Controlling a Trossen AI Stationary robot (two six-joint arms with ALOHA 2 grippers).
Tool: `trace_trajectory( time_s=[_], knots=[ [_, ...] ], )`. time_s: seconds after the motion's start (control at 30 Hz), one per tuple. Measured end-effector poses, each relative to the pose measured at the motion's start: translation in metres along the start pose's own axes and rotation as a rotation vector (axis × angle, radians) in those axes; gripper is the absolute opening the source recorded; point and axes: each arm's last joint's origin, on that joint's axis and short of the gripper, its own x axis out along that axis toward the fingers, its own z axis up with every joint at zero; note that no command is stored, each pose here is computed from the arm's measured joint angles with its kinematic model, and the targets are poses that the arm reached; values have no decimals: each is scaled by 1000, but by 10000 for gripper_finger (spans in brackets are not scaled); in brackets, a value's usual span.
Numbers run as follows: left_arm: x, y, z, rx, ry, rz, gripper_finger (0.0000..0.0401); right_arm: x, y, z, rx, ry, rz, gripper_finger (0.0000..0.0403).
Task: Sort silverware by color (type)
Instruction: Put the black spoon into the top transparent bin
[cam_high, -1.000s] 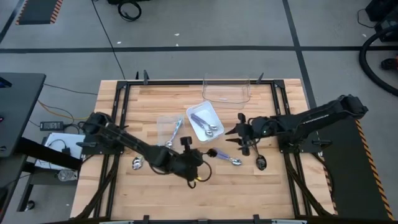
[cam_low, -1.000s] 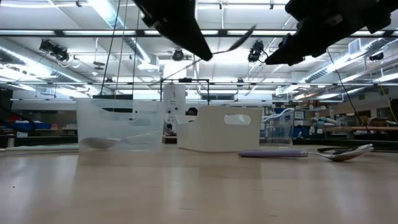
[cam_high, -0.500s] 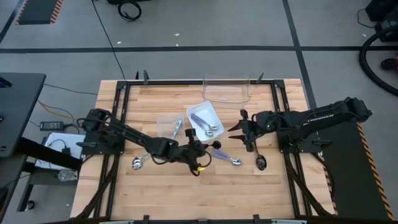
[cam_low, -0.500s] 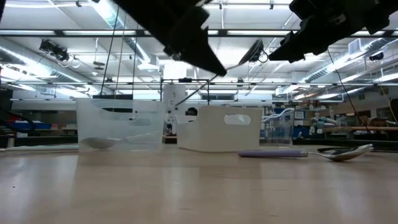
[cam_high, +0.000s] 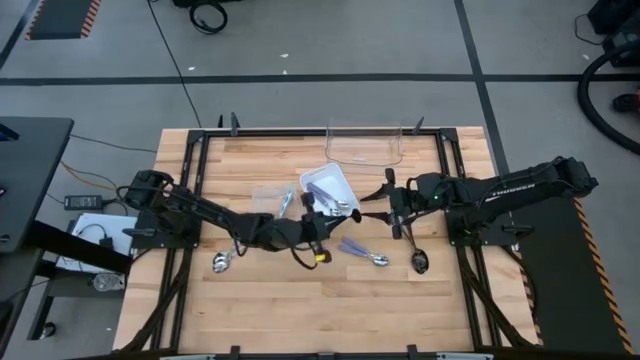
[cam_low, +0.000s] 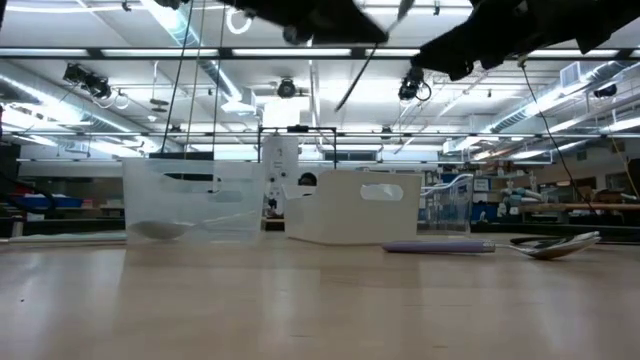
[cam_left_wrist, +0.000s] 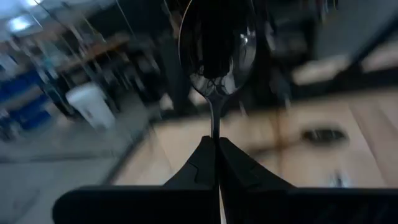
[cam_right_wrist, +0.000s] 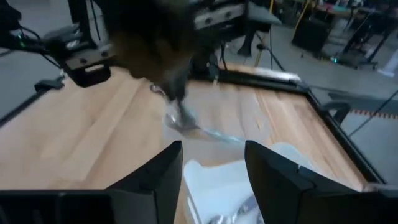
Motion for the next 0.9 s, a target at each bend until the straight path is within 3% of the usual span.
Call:
trace_trajectory(
  time_s=[0.4, 0.7, 0.9],
  knots=[
    [20, 18, 8, -53, -257, -81, 9, 16, 3, 1, -61, -77, 59, 185],
    [21, 18, 9, -27, -282, -128, 9, 26, 3, 5, -104, -169, 54, 184],
    [22, 20, 8, -16, -293, -138, 9, 26, 4, 10, -111, -242, 106, 160]
  ],
)
